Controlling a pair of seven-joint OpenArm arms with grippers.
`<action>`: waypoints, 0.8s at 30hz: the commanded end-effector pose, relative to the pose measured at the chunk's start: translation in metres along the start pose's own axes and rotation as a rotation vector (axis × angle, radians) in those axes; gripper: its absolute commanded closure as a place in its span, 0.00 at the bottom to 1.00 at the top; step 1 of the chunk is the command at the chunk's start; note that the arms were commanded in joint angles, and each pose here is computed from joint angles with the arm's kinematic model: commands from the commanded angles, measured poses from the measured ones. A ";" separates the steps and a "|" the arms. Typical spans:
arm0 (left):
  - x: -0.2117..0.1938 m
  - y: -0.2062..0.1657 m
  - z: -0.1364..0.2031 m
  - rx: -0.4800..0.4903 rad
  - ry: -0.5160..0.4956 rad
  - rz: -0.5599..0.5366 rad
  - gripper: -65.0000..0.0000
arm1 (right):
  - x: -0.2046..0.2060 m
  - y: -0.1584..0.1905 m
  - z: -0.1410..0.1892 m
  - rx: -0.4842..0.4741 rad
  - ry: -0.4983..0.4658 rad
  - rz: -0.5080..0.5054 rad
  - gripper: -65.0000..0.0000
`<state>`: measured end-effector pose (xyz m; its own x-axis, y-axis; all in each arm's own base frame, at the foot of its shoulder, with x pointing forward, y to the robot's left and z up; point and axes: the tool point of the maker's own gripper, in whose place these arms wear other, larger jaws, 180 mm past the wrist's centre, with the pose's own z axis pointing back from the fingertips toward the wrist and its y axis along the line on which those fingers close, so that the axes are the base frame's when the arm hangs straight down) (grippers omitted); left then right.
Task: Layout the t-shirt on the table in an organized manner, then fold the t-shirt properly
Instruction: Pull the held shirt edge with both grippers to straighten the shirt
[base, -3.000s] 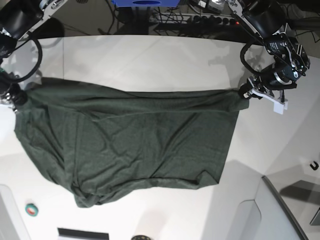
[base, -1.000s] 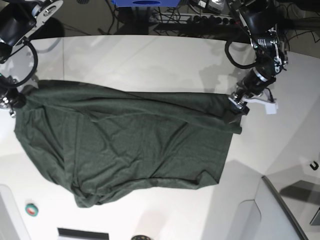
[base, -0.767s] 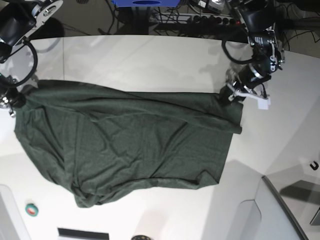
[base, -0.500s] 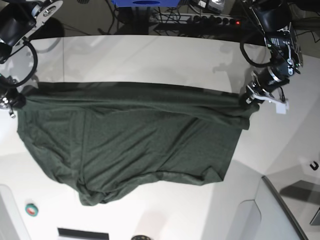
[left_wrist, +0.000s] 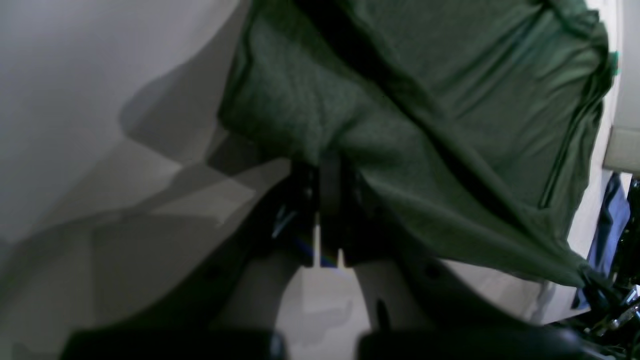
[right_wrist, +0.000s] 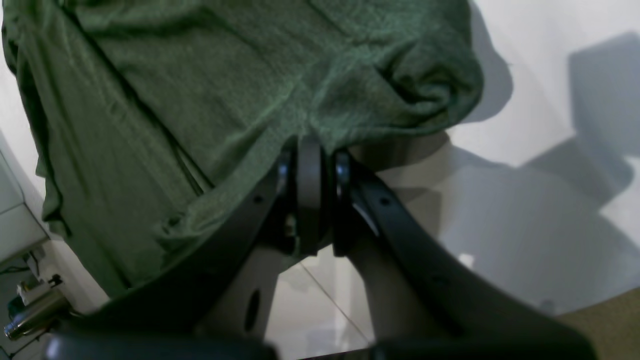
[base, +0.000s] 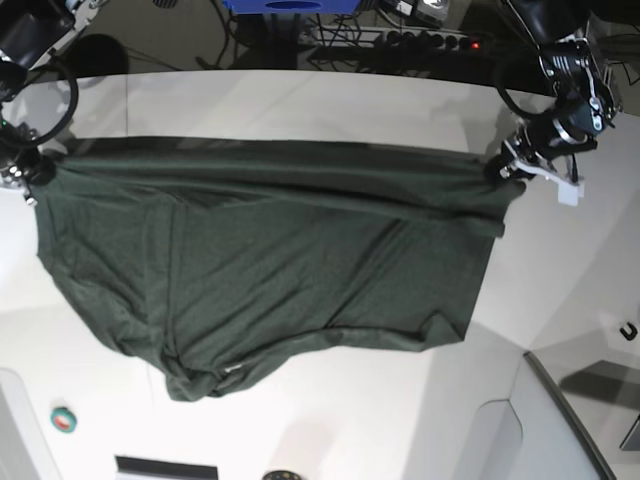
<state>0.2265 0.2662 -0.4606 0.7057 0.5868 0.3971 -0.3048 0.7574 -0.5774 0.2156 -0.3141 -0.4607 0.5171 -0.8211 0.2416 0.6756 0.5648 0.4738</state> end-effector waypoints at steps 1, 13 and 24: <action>0.018 -0.003 0.007 -0.008 -0.051 -0.029 1.00 | 0.013 0.001 0.004 0.003 -0.037 0.000 0.99; 0.010 -0.005 0.021 0.011 -0.051 -0.076 1.00 | -0.013 -0.022 -0.012 -0.046 0.053 -0.135 0.99; 0.004 -0.011 0.041 0.044 0.001 -0.172 1.00 | -0.003 -0.018 0.006 -0.057 0.027 -0.107 0.99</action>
<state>0.1997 0.2649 -0.4335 0.7677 0.4558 0.4504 -0.2232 0.8490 -0.4789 0.1937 -0.3098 -0.4737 0.4680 -0.8736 0.1335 0.7607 0.4751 0.4423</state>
